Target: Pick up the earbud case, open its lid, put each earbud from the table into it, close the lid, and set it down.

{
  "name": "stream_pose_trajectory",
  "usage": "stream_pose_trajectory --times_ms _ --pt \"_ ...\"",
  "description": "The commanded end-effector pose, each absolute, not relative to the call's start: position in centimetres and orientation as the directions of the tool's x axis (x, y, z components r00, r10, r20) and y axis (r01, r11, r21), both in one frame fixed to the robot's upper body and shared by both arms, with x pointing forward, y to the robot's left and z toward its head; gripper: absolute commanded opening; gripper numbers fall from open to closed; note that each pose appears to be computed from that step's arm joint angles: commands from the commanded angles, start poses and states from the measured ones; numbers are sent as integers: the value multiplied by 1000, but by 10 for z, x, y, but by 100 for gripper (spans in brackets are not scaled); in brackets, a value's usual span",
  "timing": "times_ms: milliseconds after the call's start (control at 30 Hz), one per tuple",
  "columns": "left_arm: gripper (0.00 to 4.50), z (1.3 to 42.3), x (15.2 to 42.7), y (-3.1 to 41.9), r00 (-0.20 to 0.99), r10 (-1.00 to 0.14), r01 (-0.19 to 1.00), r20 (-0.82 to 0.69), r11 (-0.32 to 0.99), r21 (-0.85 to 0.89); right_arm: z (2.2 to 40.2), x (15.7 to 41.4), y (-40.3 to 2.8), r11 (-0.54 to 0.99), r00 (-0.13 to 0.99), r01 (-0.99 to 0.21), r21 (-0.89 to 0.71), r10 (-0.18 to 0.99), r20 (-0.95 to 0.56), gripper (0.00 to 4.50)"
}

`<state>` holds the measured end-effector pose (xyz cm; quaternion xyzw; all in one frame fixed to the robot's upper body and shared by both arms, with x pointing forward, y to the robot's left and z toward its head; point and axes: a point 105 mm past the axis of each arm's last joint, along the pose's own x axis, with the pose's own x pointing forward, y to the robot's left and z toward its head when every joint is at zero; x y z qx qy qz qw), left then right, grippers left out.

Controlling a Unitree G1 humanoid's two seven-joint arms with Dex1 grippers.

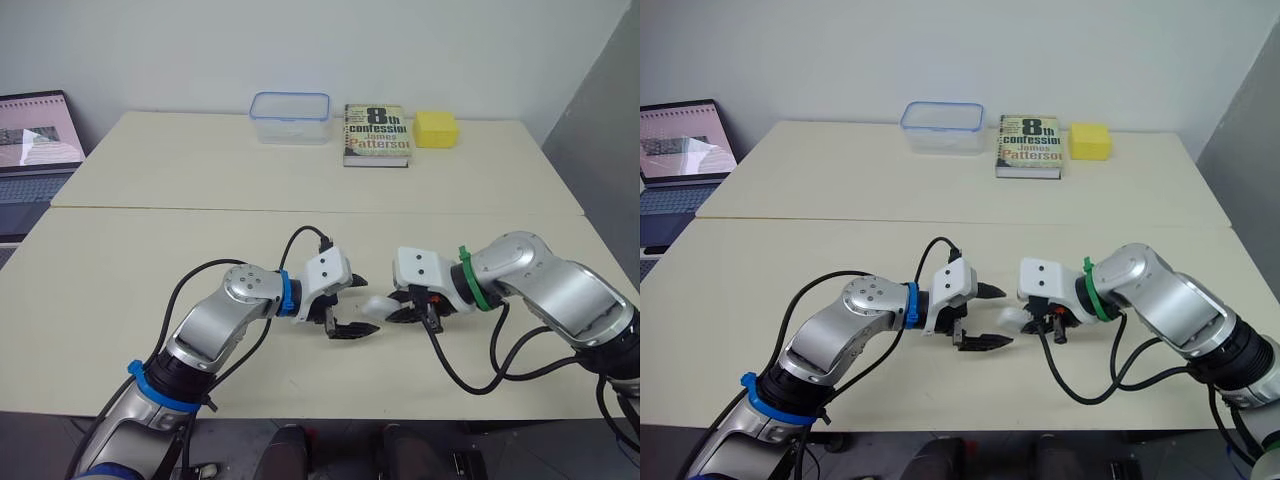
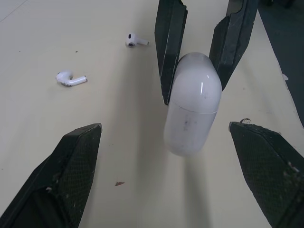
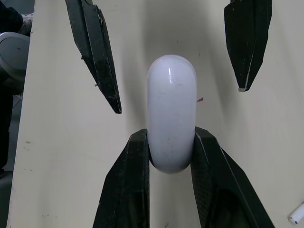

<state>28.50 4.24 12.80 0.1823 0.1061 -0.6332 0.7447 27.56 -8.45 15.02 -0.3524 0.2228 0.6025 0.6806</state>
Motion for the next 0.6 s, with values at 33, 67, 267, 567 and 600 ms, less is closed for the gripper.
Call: stream_pose_trajectory --times_ms 33,67,267,567,600 --pt "391 137 283 35 155 -921 981 -357 102 163 166 275 -80 5 196 -964 -265 687 -700 76" --pt "361 136 283 34 155 -922 981 -355 103 162 166 275 -79 2 194 -964 -265 688 -699 76" --pt "164 135 283 32 147 -925 983 -351 98 153 165 274 -78 -14 181 -964 -264 691 -700 76" --pt "82 132 283 33 141 -924 984 -357 93 149 162 271 -81 -49 162 -963 -267 686 -710 76" --pt "82 132 283 32 142 -925 984 -353 95 148 162 271 -83 -60 161 -960 -273 679 -716 111"
